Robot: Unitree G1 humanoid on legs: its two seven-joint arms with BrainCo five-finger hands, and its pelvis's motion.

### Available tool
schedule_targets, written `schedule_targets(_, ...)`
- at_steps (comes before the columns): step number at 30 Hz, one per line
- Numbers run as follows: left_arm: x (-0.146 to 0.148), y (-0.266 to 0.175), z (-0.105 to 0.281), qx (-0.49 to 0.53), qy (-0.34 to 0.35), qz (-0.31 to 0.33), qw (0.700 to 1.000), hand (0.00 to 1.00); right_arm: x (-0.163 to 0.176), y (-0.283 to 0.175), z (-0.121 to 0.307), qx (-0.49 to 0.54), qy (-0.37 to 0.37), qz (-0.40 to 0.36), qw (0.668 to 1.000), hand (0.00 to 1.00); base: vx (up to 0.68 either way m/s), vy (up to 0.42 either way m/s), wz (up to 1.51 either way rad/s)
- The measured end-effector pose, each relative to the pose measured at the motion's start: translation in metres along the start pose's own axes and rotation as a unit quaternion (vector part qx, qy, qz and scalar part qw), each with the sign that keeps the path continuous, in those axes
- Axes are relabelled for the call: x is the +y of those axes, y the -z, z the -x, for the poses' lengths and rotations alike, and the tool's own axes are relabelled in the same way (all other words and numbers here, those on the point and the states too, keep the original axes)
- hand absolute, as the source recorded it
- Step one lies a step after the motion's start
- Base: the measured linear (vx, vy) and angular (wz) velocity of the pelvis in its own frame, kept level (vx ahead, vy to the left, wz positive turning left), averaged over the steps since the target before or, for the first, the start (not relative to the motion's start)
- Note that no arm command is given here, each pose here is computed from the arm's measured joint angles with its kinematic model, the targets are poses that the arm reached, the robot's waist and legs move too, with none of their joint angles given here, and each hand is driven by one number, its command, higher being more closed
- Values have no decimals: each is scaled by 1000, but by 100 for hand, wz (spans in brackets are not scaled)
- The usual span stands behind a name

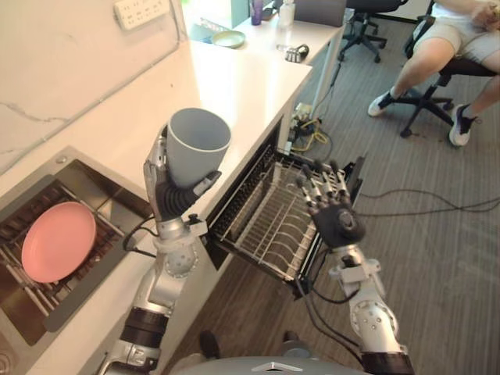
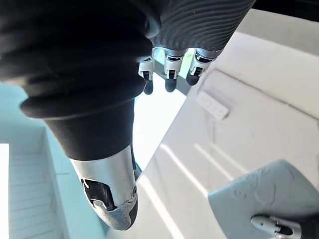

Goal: Walk over to the sink, pick up the cup, carry it to the dishwasher, place the cup inside the dishwasher, then close the dishwasher door

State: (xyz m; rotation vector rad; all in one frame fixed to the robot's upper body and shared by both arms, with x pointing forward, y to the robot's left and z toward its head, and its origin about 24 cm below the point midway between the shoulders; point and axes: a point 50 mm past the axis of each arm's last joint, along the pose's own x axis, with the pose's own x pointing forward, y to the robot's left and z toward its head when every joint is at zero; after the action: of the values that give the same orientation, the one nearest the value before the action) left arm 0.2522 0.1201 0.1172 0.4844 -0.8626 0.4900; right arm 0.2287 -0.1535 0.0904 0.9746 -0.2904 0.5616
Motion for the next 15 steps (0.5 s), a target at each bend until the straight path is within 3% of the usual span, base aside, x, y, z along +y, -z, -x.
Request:
schedule_targets(7, -10, 5, 11, -20, 7, -73, 997, 100, 1, 9, -6, 0, 23, 23, 999, 0, -39, 22, 11)
schedule_targets(15, -21, -1, 20, -44, 38, -89, 994, 100, 3, 17, -23, 16, 40, 68, 997, 0, -66, 39, 14)
